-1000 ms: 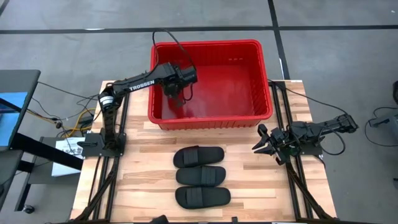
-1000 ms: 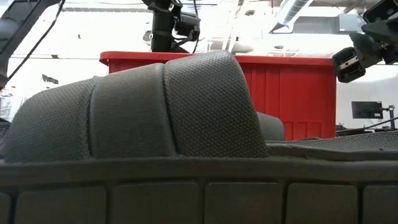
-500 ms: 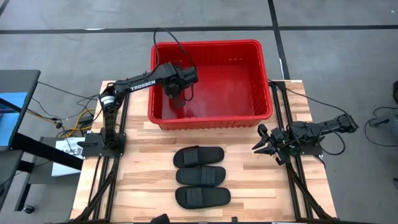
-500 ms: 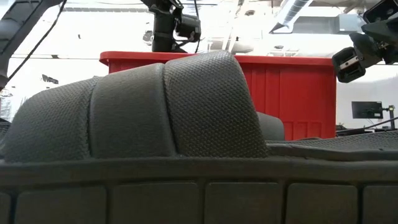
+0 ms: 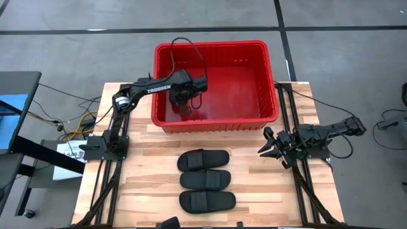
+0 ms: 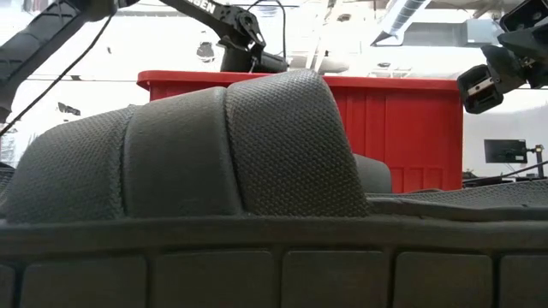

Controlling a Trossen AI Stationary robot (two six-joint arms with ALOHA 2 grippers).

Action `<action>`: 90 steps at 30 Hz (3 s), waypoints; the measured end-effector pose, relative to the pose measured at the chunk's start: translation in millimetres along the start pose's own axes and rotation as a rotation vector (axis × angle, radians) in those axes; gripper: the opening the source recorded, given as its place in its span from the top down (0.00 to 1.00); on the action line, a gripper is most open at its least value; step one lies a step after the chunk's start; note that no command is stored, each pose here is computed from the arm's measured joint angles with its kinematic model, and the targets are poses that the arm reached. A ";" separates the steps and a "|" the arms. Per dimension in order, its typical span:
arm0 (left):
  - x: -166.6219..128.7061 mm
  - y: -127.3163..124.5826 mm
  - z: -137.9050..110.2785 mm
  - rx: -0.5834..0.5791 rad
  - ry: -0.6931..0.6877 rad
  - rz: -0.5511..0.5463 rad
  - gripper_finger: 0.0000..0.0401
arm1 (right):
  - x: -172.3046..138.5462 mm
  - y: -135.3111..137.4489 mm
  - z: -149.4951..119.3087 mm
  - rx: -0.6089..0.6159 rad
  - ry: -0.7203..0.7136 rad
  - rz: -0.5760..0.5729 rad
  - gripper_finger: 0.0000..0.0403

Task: Pick and place slides into bin
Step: Put the black slipper into the red bin

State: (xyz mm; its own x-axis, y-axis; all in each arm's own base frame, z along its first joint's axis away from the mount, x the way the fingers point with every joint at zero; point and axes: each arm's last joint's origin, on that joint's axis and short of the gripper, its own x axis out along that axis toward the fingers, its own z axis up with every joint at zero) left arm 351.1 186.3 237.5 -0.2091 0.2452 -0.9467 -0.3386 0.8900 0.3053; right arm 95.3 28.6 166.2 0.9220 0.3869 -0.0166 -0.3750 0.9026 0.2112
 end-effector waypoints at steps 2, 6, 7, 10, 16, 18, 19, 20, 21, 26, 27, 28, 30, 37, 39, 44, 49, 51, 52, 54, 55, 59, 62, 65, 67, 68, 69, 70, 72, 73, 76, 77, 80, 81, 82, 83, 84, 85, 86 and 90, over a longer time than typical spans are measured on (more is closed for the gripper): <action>0.4 0.3 0.5 0.004 -0.004 0.000 1.00 | 0.0 0.0 0.0 0.000 0.000 0.000 0.84; 0.4 2.5 3.8 -0.009 -0.040 0.004 1.00 | 0.0 0.0 0.1 0.000 0.000 0.000 0.84; 0.4 3.6 3.2 -0.009 -0.037 0.004 1.00 | 0.0 0.0 0.0 0.000 0.000 0.000 0.84; 1.2 6.2 2.4 -0.014 -0.031 -0.005 1.00 | 0.0 0.0 0.0 0.000 0.000 0.000 0.84; 1.7 7.9 2.3 -0.014 -0.030 0.001 1.00 | 0.0 0.0 0.0 0.000 0.000 0.000 0.84; 1.8 7.9 2.3 -0.015 -0.031 -0.014 1.00 | 0.0 0.0 0.0 0.000 0.000 0.000 0.84; 2.0 7.9 2.3 -0.016 -0.032 -0.018 1.00 | 0.0 0.0 0.0 0.000 0.000 0.000 0.84; 1.9 7.9 2.3 -0.016 -0.032 -0.018 1.00 | 0.0 0.0 -0.1 0.000 0.000 0.000 0.84; 1.9 8.0 2.3 -0.016 -0.032 -0.017 1.00 | 0.0 0.0 0.0 0.000 0.000 0.000 0.84; 1.9 8.0 2.7 -0.018 -0.036 -0.016 0.94 | 0.0 0.0 0.0 0.000 0.000 0.000 0.84; 1.9 8.0 2.7 -0.018 -0.035 -0.016 0.92 | 0.0 0.0 0.1 0.000 0.000 0.000 0.84; 1.9 8.0 2.7 -0.018 -0.035 -0.016 0.89 | 0.0 0.0 0.0 0.000 0.000 0.000 0.84; 1.9 8.1 2.7 -0.018 -0.035 -0.015 0.83 | 0.0 0.0 0.0 0.000 0.000 0.000 0.84; 1.9 8.0 2.2 -0.016 -0.031 -0.014 0.70 | 0.0 0.0 0.0 0.000 0.000 0.000 0.84; 1.9 8.0 2.1 -0.015 -0.030 -0.015 0.69 | 0.0 0.0 0.0 0.000 0.000 0.000 0.84; 1.9 8.0 1.6 -0.012 -0.024 -0.015 0.68 | 0.0 0.0 0.1 0.000 0.000 0.000 0.84; 1.8 7.6 -2.1 0.005 0.011 -0.020 0.69 | 0.0 0.0 0.1 0.000 0.000 0.000 0.84; -0.5 8.2 -3.5 0.007 0.008 -0.020 0.69 | 0.0 0.0 -0.1 0.000 0.000 0.000 0.84; -3.1 8.9 -4.8 0.006 0.000 -0.021 0.69 | 0.0 0.0 0.0 0.000 0.000 0.000 0.84; -10.5 11.1 -7.5 0.006 -0.022 -0.022 0.69 | 0.0 0.0 0.1 0.000 0.000 0.000 0.84; -15.1 12.5 -8.5 0.013 -0.038 -0.018 0.69 | 0.0 0.0 0.1 0.000 0.000 0.000 0.84; -33.6 18.7 -10.4 0.013 -0.103 -0.004 0.69 | 0.0 0.0 0.1 0.000 0.000 0.000 0.84; -51.5 26.4 -10.9 -0.004 -0.169 0.004 0.69 | 0.0 0.0 -0.1 0.000 0.000 0.000 0.84; -71.1 33.4 -10.6 -0.023 -0.243 0.011 0.69 | 0.0 0.0 0.0 0.000 0.000 0.000 0.84; -86.2 38.2 -11.0 -0.033 -0.304 0.010 0.69 | 0.0 0.0 0.0 0.000 0.000 0.000 0.84; -93.8 40.5 -11.5 -0.038 -0.334 0.011 0.69 | 0.0 0.0 -0.1 0.000 0.000 0.000 0.84; -101.8 43.0 -12.4 -0.044 -0.368 0.005 0.69 | 0.0 0.0 -0.1 0.000 0.000 0.000 0.84; -110.7 45.7 -13.6 -0.052 -0.405 -0.003 0.69 | 0.0 0.0 0.0 0.000 0.000 0.000 0.84; -128.4 51.9 -16.7 -0.073 -0.488 -0.020 0.69 | 0.0 0.0 0.0 0.000 0.000 0.000 0.84; -137.7 55.2 -19.0 -0.086 -0.530 -0.030 0.69 | 0.0 0.0 0.0 0.000 0.000 0.000 0.84; -160.7 63.4 -28.2 -0.139 -0.708 -0.068 0.69 | 0.0 0.0 0.1 0.000 0.000 0.000 0.84; -167.8 66.4 -33.6 -0.154 -0.764 -0.086 0.69 | 0.0 0.0 0.0 0.000 0.000 0.000 0.84; -197.5 76.0 -53.9 -0.201 -0.953 -0.133 0.69 | 0.0 0.0 0.1 0.000 0.000 0.000 0.84; -206.2 78.9 -61.9 -0.214 -1.002 -0.147 0.69 | 0.0 0.0 0.0 0.000 0.000 0.000 0.84; -214.6 81.2 -69.1 -0.224 -1.052 -0.155 0.69 | 0.0 0.0 0.1 0.000 0.000 0.000 0.84; -224.0 83.1 -76.7 -0.231 -1.110 -0.161 0.69 | 0.0 0.0 0.0 0.000 0.000 0.000 0.84; -232.5 84.4 -84.9 -0.236 -1.159 -0.168 0.69 | 0.0 0.0 -0.1 0.000 0.001 0.000 0.84; -240.1 85.6 -93.5 -0.240 -1.199 -0.167 0.69 | 0.0 0.0 0.0 0.000 0.000 0.000 0.84; -248.6 86.8 -102.9 -0.244 -1.246 -0.163 0.69 | 0.0 0.0 0.0 0.000 0.000 0.000 0.84; -273.1 88.2 -139.4 -0.257 -1.366 -0.154 0.69 | 0.0 0.0 0.0 0.000 0.000 0.000 0.84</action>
State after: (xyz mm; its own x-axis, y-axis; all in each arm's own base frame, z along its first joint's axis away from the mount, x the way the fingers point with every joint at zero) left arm 250.5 144.2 537.3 0.8427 0.4615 -0.2774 -0.4642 0.8837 0.0598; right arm 95.4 28.6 166.2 0.9217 0.3874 -0.0168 -0.3755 0.9024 0.2112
